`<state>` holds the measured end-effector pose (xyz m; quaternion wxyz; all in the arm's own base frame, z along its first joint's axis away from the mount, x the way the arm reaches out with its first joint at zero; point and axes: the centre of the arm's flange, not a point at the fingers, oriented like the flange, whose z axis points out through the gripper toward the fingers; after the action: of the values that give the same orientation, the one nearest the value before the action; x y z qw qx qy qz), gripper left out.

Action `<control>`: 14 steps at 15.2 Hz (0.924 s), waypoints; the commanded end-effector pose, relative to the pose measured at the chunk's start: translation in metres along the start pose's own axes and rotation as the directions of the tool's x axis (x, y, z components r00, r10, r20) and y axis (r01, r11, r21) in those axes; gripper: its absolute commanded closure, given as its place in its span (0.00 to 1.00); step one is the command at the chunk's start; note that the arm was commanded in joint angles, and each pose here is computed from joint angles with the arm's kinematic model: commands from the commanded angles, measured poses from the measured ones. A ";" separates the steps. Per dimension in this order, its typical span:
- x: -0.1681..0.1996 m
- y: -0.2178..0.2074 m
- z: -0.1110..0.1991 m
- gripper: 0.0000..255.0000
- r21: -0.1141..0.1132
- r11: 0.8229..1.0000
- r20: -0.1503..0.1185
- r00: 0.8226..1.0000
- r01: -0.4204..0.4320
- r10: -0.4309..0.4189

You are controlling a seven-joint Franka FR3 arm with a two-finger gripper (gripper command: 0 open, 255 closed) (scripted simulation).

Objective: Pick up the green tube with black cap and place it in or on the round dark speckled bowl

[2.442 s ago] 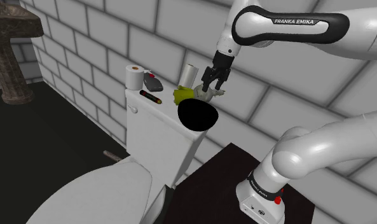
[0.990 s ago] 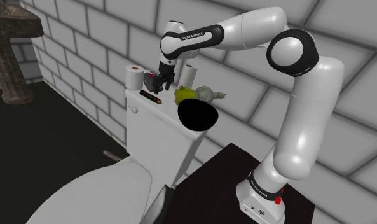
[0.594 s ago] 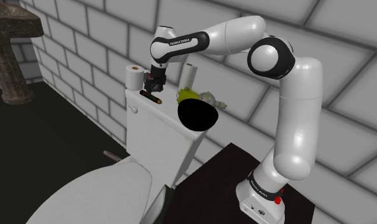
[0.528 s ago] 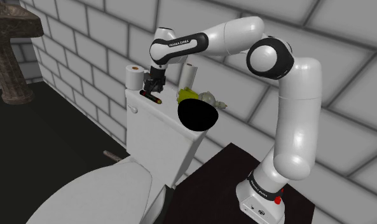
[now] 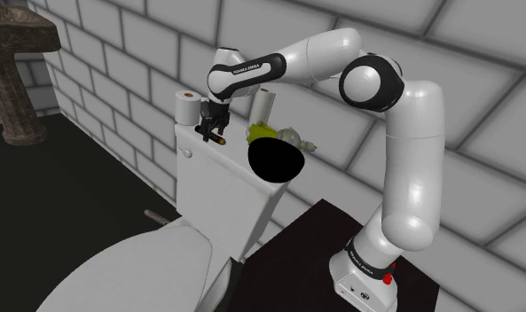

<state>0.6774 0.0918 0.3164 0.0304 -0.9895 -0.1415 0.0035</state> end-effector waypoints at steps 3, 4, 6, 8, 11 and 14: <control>0.000 0.000 0.000 0.00 0.000 1.000 0.000 1.000 0.000 0.000; 0.000 0.000 0.000 0.00 0.000 1.000 0.000 1.000 0.000 0.000; 0.000 0.000 0.000 1.00 0.000 1.000 0.000 1.000 0.000 0.000; 0.000 0.000 0.001 1.00 0.000 1.000 0.000 1.000 0.000 0.000; 0.001 0.000 -0.001 1.00 0.000 1.000 0.000 1.000 0.000 0.000; 0.000 0.000 0.000 1.00 0.000 1.000 0.000 1.000 0.000 0.000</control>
<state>0.6789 0.0892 0.3203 0.0291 -0.9898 -0.1397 0.0003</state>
